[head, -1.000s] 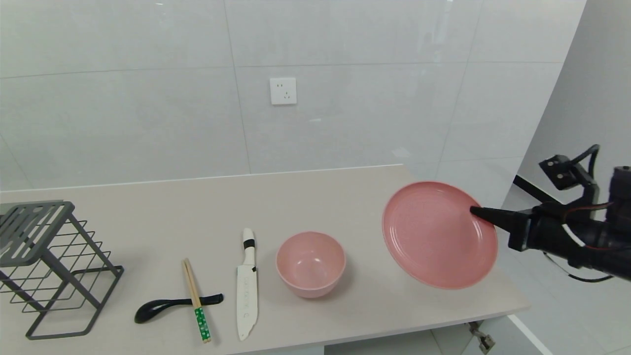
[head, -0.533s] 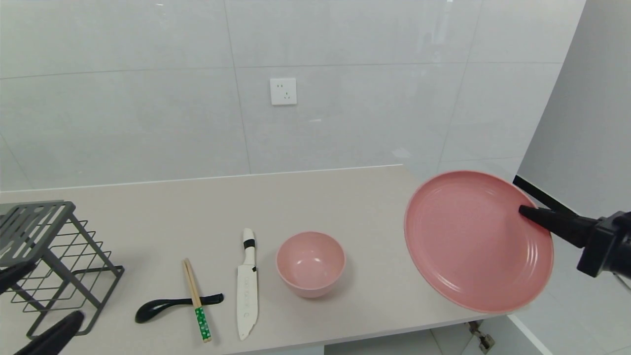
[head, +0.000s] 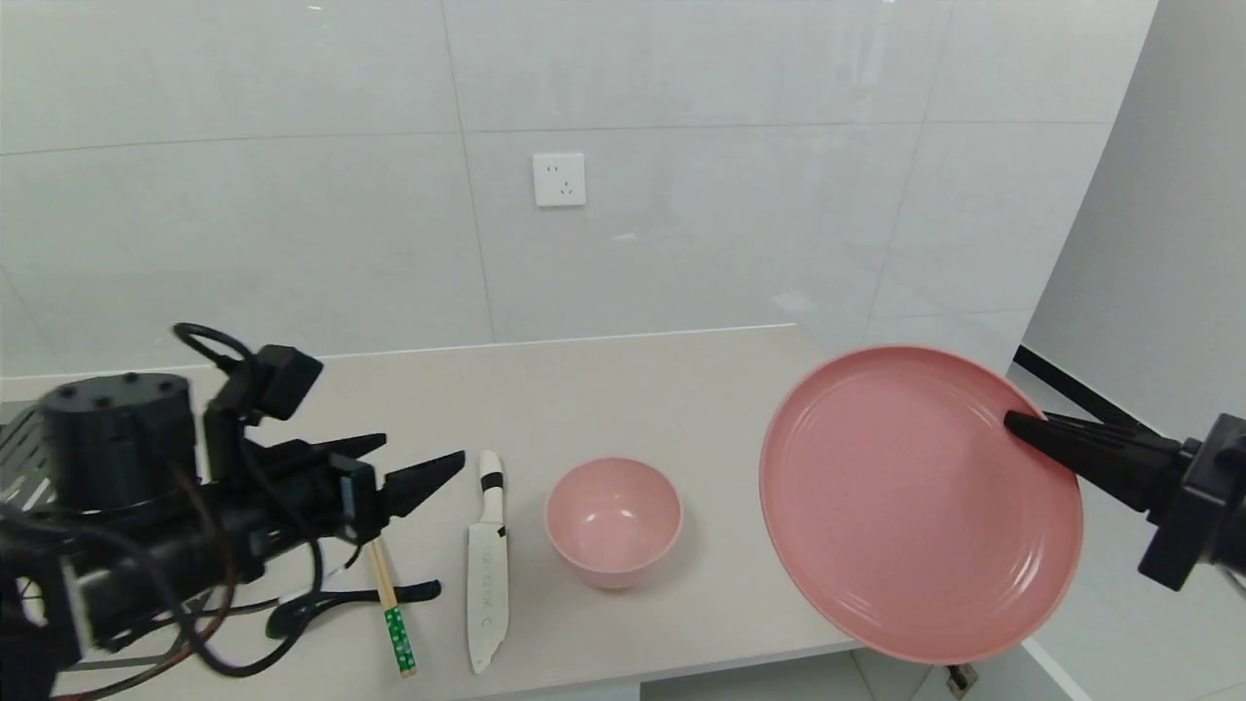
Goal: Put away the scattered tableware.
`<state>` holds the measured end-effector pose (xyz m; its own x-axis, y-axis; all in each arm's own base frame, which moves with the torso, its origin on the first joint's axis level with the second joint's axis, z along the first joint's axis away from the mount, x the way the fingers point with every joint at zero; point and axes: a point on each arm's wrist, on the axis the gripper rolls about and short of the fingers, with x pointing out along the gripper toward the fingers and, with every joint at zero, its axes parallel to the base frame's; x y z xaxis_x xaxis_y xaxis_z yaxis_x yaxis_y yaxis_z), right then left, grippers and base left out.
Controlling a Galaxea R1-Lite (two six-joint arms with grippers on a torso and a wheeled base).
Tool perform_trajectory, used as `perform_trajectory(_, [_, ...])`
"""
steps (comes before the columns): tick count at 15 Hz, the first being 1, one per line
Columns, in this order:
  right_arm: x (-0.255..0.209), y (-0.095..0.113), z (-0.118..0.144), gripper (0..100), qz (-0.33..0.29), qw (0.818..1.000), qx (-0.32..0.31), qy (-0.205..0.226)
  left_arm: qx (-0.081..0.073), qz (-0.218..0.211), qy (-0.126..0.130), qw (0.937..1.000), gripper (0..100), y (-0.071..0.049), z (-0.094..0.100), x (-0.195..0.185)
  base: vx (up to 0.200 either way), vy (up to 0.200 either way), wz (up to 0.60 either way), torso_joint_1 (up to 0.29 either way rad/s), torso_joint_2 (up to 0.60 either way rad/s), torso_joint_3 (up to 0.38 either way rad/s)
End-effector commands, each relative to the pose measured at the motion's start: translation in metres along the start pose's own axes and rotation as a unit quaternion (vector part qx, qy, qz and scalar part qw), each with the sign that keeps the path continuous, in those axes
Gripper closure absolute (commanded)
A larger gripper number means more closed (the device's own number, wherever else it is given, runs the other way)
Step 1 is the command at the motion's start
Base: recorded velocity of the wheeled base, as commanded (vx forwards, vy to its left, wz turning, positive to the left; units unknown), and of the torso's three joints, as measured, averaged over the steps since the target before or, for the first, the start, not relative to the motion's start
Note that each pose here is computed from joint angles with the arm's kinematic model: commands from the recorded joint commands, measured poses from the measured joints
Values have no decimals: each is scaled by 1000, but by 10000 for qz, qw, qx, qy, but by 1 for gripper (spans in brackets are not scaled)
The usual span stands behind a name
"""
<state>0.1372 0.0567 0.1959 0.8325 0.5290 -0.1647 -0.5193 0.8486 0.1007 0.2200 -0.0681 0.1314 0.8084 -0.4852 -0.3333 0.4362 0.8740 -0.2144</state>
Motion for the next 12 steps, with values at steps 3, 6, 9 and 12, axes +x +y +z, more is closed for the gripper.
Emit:
perform_trajectory(3, [-1, 1, -12, 100, 45, 9973, -700, 196, -602, -182, 938, 9936, 0, -4, -36, 102, 0, 0, 0, 0, 0, 0])
perform_trajectory(6, [-1, 1, -11, 100, 54, 9967, -795, 180, -572, -136, 1092, 9923, 0, -7, -46, 117, 0, 0, 0, 0, 0, 0])
perform_trajectory(9, [-1, 1, -13, 100, 54, 9967, -792, 195, -534, -99, 1121, 9922, 0, -9, -50, 132, 0, 0, 0, 0, 0, 0])
perform_trajectory(12, [-2, 1, -20, 100, 56, 9965, -766, 323, -497, -178, 1225, 9911, 0, -16, -57, 139, 0, 0, 0, 0, 0, 0])
